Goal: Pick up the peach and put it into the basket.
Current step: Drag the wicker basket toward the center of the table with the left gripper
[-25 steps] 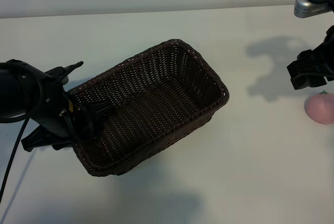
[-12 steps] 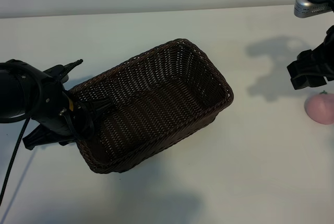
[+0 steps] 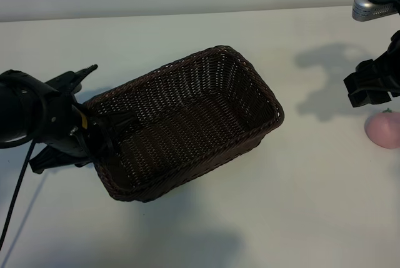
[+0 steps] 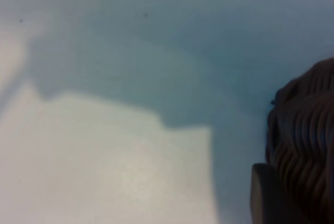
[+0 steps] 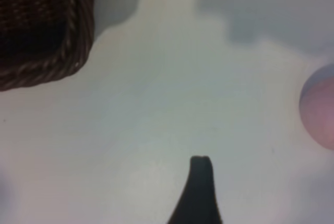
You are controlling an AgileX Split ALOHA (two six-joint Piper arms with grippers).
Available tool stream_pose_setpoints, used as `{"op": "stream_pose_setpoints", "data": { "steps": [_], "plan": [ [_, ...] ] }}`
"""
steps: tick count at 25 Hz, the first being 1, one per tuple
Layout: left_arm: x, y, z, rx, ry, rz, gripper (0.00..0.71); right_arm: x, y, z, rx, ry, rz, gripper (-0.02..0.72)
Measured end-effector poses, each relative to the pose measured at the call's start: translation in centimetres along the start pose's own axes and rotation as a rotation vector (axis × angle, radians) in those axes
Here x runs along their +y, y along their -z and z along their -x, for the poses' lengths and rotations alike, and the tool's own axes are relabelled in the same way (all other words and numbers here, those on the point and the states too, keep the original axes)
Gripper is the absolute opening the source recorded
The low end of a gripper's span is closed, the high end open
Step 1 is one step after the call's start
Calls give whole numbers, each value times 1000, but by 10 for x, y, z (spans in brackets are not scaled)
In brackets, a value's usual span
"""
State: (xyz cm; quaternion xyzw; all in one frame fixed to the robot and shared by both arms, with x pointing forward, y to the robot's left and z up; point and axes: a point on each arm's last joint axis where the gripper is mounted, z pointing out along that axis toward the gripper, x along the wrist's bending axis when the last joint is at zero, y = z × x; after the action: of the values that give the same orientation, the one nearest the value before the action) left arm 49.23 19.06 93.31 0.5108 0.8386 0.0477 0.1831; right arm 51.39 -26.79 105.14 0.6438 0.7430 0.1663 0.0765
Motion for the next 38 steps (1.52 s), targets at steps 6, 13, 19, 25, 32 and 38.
{"op": "stream_pose_setpoints", "data": {
  "steps": [6,13,19,25,32,38],
  "plan": [
    [2,7,6,-76,16,20,157,0,0,0,0,0,0,594],
    [1,8,9,-129,-10,29,157,0,0,0,0,0,0,594],
    [3,15,12,-173,-12,57,157,0,0,0,0,0,0,594],
    [12,31,10,-220,17,107,157,0,0,0,1,0,0,594],
    [17,37,5,-216,-29,131,157,0,0,0,1,0,0,593],
    [36,44,-7,-125,-141,108,157,0,0,0,1,0,0,593]
  ]
}}
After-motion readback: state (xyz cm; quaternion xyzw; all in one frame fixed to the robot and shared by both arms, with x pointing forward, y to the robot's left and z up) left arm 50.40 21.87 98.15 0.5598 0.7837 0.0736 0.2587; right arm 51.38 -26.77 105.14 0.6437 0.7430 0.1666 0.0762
